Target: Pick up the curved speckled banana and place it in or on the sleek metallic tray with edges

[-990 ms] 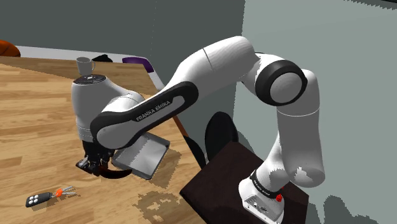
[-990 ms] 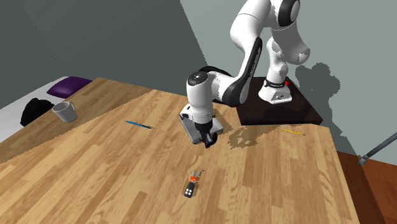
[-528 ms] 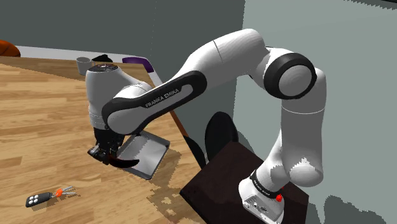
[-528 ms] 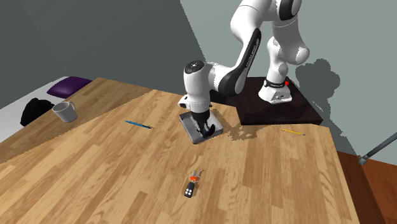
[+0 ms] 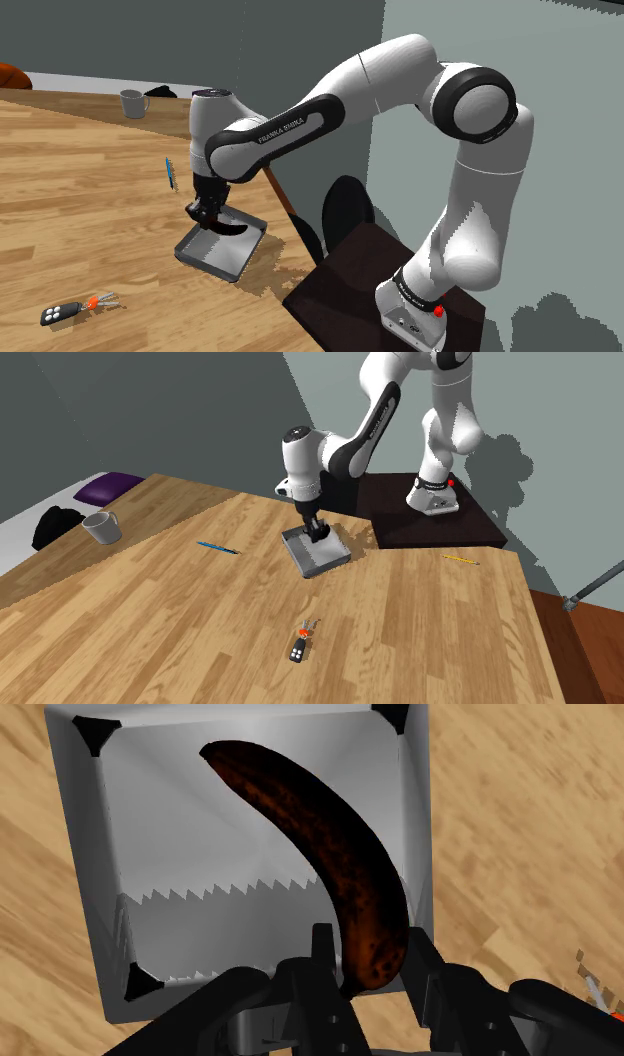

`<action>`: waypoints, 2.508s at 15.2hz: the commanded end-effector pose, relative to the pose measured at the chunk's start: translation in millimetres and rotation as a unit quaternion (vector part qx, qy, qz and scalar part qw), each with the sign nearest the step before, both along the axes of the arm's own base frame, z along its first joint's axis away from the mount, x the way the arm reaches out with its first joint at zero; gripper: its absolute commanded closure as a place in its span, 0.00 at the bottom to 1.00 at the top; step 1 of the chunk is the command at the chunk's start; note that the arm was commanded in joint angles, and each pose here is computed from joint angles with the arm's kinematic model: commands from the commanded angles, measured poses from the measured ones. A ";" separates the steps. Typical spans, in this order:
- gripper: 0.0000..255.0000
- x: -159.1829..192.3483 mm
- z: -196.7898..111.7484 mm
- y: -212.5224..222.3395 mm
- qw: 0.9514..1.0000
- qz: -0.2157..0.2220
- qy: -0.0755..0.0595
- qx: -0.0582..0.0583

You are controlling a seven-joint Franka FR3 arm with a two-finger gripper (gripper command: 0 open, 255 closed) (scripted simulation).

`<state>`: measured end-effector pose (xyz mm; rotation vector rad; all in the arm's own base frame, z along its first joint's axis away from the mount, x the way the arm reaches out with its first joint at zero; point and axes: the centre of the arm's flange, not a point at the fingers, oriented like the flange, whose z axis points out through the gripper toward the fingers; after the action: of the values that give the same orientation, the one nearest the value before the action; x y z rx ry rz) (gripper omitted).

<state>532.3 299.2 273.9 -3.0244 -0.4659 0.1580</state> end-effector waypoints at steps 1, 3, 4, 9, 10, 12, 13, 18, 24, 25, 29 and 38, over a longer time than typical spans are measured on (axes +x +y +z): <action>1.00 4.3 -4.9 -13.7 1.000 0.001 0.000 0.000; 1.00 4.3 -15.5 -13.7 1.000 0.001 0.000 0.000; 1.00 4.3 -20.8 -13.7 1.000 0.001 0.000 0.000; 1.00 4.3 -47.2 -13.7 1.000 0.001 0.000 0.000; 1.00 4.3 -52.4 -13.7 1.000 0.001 0.000 0.000; 1.00 4.3 -63.0 -13.7 1.000 0.001 0.000 0.000; 1.00 4.3 -68.3 -13.7 1.000 0.001 0.000 0.000; 1.00 4.3 -74.0 -13.7 1.000 0.001 0.000 0.000; 0.00 4.3 -74.0 -13.7 1.000 0.001 0.000 0.000; 0.00 4.3 -74.0 -13.7 1.000 0.001 0.000 0.000; 0.00 5.8 -60.9 -14.5 1.000 0.001 0.000 0.000; 0.00 9.9 -24.4 -16.7 1.000 0.001 0.000 0.000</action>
<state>542.3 282.5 249.5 -3.0239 -0.4681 0.1575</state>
